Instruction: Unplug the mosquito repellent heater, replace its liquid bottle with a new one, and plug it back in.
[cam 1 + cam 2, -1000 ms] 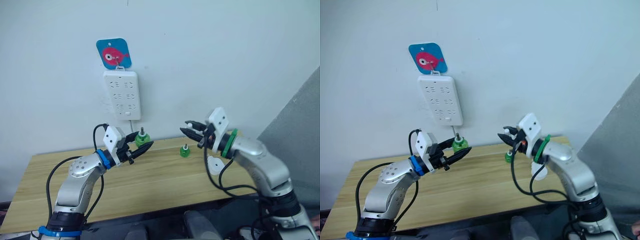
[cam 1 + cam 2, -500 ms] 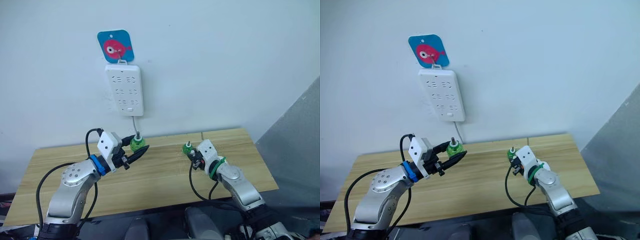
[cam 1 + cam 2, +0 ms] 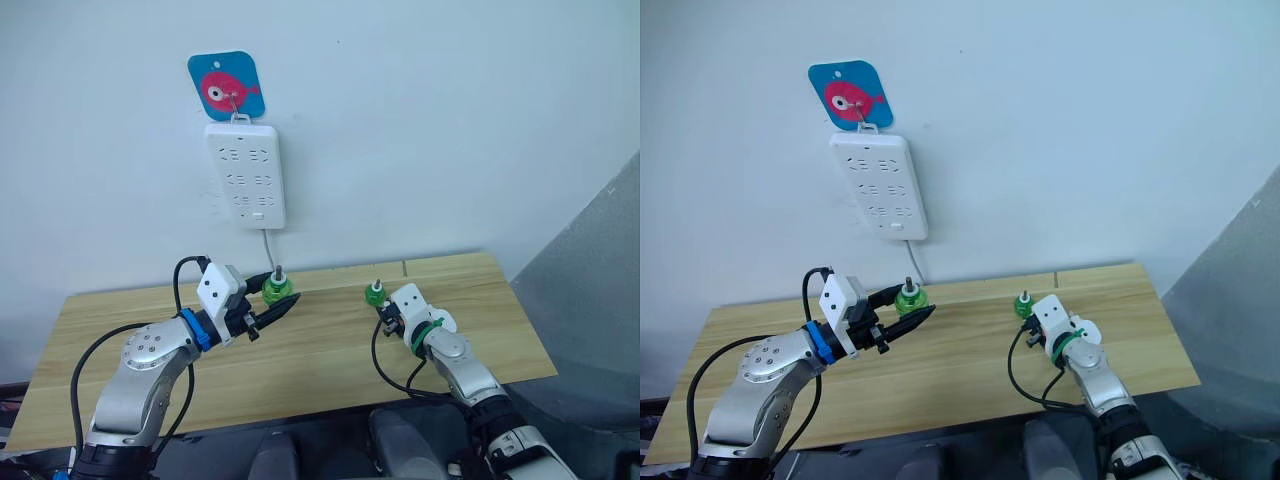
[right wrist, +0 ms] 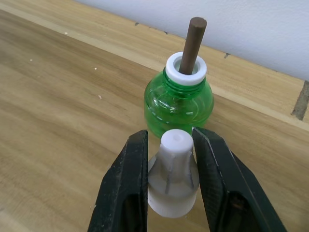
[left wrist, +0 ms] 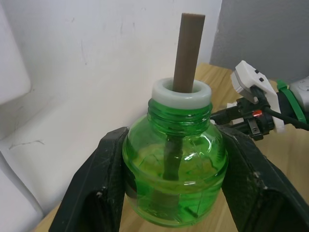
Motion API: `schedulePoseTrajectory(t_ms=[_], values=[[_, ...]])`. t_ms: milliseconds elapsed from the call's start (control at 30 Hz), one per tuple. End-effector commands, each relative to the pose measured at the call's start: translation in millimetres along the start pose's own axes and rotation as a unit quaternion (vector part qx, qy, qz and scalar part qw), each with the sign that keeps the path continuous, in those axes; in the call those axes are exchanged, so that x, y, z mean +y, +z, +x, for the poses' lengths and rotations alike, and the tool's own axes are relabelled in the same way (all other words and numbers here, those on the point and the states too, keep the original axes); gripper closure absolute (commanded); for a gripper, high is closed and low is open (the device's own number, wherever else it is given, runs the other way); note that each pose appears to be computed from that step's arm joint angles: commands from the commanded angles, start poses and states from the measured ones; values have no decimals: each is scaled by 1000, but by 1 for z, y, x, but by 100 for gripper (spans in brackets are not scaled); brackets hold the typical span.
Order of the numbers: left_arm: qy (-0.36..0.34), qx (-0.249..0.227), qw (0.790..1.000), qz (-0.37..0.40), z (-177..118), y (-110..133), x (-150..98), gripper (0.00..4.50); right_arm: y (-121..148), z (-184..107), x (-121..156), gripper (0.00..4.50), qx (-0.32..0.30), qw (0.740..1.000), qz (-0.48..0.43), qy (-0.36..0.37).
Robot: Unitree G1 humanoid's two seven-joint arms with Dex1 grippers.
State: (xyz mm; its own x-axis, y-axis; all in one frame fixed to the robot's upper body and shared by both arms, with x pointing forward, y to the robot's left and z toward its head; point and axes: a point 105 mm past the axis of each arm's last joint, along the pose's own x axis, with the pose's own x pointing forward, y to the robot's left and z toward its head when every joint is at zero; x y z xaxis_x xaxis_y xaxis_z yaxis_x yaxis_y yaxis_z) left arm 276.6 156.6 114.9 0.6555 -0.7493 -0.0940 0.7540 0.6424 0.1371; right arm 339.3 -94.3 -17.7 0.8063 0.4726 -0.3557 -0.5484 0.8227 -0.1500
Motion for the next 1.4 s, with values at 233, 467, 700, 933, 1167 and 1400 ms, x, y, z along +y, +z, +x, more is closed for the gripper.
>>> schedulePoseTrajectory(t_ms=[233, 467, 700, 933, 1167, 1400], values=[[-14, -16, 1000, 22, -1, 13, -4, 219, 1, 0, -7, 169, -21, 1000, 12, -14], [-19, -18, 999, 20, 1, 12, -3, 219, 19, -14, -11, 0, -57, 998, 11, -24], [-57, -23, 998, 20, 5, 11, -13, 219, 84, -81, 9, 0, -157, 984, 33, 78], [-115, -41, 992, 21, 17, 10, -30, 219, 160, -110, 42, 0, -189, 957, 5, 221], [-163, -75, 983, 35, 32, 20, -44, 219, 191, -107, 59, 0, -185, 941, -22, 284], [-181, -85, 979, 44, 38, 27, -44, 219, 186, -110, 72, 0, -174, 928, -57, 324]])
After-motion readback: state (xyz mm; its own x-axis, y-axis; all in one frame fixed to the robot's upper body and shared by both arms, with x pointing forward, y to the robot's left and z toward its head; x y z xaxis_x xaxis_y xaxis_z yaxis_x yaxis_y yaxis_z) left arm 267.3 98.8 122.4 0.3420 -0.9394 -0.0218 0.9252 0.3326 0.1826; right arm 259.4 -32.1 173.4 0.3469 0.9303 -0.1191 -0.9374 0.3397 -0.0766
